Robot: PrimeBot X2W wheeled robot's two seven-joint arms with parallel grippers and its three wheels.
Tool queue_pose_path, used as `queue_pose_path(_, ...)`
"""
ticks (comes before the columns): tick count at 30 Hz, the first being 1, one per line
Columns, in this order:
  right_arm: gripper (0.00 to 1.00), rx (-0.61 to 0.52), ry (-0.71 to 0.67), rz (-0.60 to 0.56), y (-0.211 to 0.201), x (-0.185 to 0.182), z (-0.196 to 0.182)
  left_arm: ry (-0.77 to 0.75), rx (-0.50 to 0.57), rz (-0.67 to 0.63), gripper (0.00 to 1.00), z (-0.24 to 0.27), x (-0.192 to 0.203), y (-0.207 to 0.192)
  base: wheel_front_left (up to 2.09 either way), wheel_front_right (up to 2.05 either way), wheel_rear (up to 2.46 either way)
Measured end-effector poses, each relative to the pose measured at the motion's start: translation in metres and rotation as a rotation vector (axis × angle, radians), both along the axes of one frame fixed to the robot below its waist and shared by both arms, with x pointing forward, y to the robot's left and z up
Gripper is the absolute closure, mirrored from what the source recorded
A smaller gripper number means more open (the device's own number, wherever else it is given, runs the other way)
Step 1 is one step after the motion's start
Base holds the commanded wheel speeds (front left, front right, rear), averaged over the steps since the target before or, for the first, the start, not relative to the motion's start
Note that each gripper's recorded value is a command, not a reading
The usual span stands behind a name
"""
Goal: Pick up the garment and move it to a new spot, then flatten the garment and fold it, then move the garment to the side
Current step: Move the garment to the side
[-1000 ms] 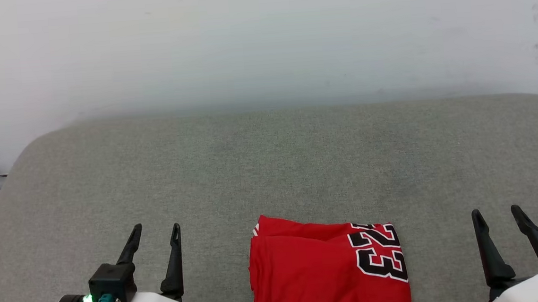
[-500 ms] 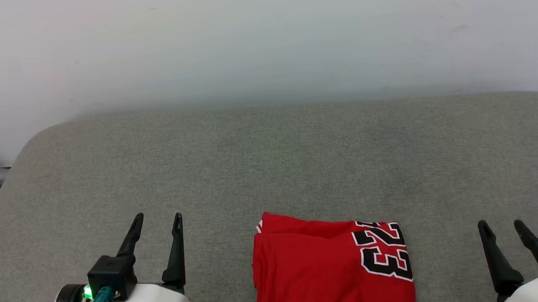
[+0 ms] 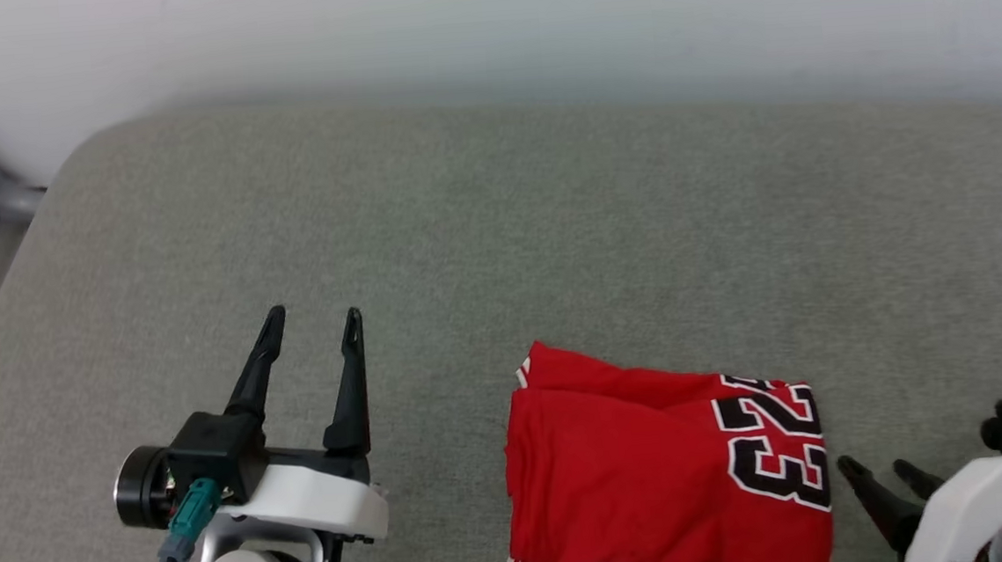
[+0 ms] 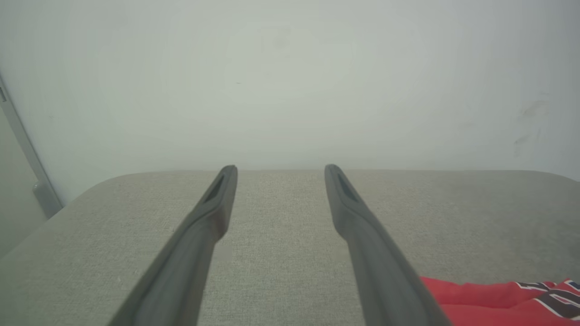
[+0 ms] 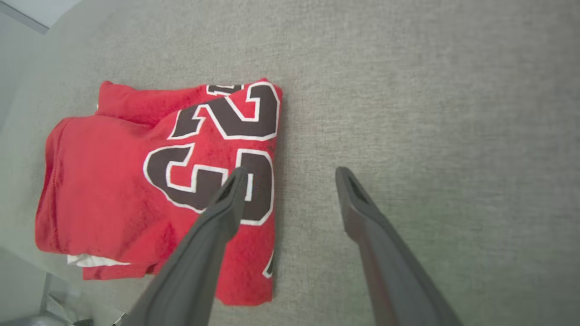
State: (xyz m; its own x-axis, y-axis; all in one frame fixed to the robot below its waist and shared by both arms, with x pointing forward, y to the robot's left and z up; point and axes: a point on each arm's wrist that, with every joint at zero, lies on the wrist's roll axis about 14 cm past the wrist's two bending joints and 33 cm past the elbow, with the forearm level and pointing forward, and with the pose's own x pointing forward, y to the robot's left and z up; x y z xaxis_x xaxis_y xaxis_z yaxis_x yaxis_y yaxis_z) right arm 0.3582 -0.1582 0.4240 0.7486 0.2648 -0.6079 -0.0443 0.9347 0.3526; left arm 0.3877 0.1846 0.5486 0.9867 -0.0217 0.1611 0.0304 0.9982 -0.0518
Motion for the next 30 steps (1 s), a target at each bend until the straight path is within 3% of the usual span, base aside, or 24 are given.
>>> queue_pose_path(10, 0.00, 0.135, 0.229, 0.120, 0.051, 0.003, -0.055, 0.039, -0.003, 0.054, 0.00, -0.016, 0.006, 0.019, 0.00, 0.00, 0.00)
queue_pose_path(11, 0.17, 0.210, 0.274, 0.127, 0.062, 0.001, -0.059, 0.039, 0.000, 0.063, 0.00, -0.016, 0.006, 0.022, 0.00, 0.00, 0.00)
queue_pose_path(12, 0.67, 0.228, 0.285, 0.129, 0.065, 0.000, -0.060, 0.037, 0.000, 0.064, 0.00, -0.016, 0.006, 0.023, 0.00, 0.00, 0.00)
queue_pose_path(13, 0.93, 0.253, 0.297, 0.132, 0.068, -0.002, -0.060, 0.036, 0.004, 0.066, 0.00, -0.016, 0.006, 0.023, 0.00, 0.00, 0.00)
queue_pose_path(14, 1.00, 0.269, 0.298, 0.133, 0.070, -0.002, -0.059, 0.035, 0.003, 0.064, 0.00, -0.016, 0.005, 0.022, 0.00, 0.00, 0.00)
queue_pose_path(19, 1.00, 0.292, 0.255, 0.140, 0.078, -0.002, -0.048, 0.028, 0.013, 0.057, 0.00, -0.014, 0.001, 0.021, 0.00, 0.00, 0.00)
queue_pose_path(30, 1.00, -0.106, 0.086, 0.059, -0.011, 0.003, -0.029, -0.001, 0.025, -0.041, 0.00, -0.006, 0.006, -0.012, 0.00, 0.00, 0.00)
